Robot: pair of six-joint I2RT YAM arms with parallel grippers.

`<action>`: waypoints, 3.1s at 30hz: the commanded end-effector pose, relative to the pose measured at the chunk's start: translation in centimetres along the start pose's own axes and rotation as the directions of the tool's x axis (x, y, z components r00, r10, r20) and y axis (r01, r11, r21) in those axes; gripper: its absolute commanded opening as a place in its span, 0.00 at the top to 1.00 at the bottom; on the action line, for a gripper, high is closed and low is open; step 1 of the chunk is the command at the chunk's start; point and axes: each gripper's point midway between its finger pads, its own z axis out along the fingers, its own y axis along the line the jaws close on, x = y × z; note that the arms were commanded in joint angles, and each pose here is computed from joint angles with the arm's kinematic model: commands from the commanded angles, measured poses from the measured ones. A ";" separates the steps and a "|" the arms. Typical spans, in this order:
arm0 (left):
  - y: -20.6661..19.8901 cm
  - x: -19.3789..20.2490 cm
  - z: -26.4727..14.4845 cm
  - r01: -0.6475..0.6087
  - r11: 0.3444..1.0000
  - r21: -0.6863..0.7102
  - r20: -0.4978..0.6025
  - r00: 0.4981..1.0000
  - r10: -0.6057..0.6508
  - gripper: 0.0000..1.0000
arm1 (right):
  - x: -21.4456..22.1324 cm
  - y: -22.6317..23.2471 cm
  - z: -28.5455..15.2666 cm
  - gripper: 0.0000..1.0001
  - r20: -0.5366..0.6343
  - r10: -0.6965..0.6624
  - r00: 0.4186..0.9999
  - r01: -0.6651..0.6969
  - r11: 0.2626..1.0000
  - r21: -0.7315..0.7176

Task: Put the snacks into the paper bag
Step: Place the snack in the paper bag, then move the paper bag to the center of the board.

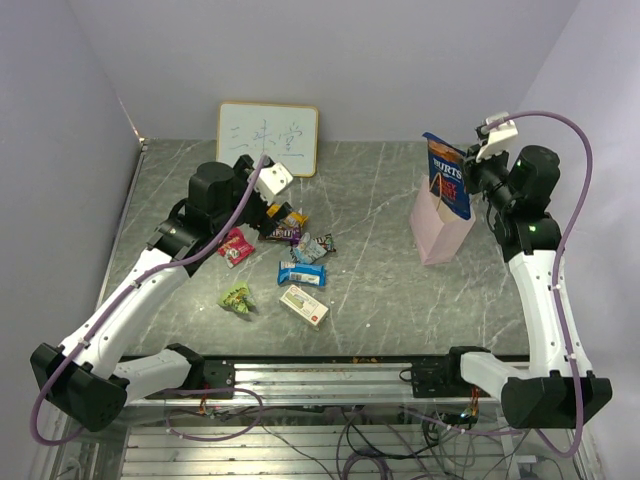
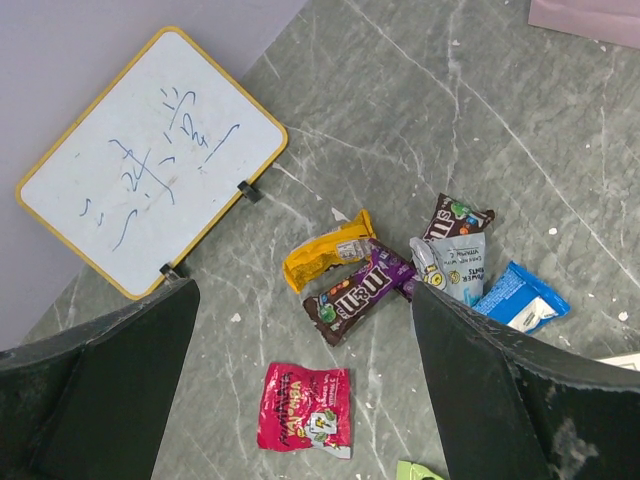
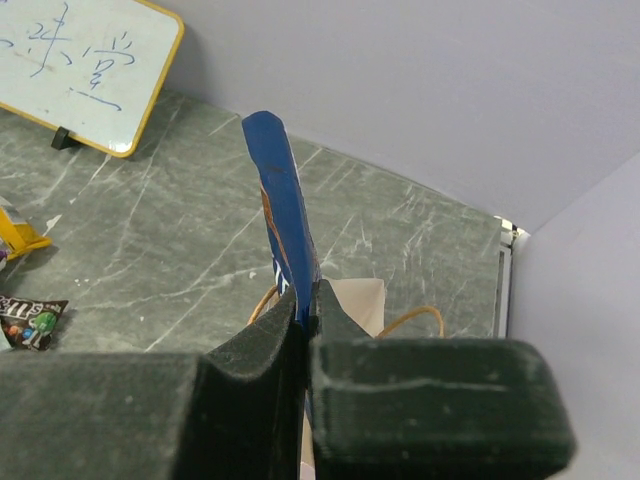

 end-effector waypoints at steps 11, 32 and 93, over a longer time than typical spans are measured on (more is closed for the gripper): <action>0.1 -0.4 -0.1 -0.017 1.000 -0.003 0.043 0.999 0.017 0.01 | 0.0 -0.6 0.7 1.00 0.042 -0.035 0.999 0.036 0.999 -0.027; -0.7 -0.1 0.0 -0.033 0.999 0.036 0.047 0.998 0.031 0.00 | 9.9 -0.6 -0.8 0.95 -0.154 0.068 0.986 -0.054 0.994 0.094; -1.9 0.2 -1.0 -0.065 0.994 0.086 0.072 0.996 0.059 0.01 | 16.2 -2.3 0.2 0.95 -0.417 0.142 0.898 -0.069 0.981 0.184</action>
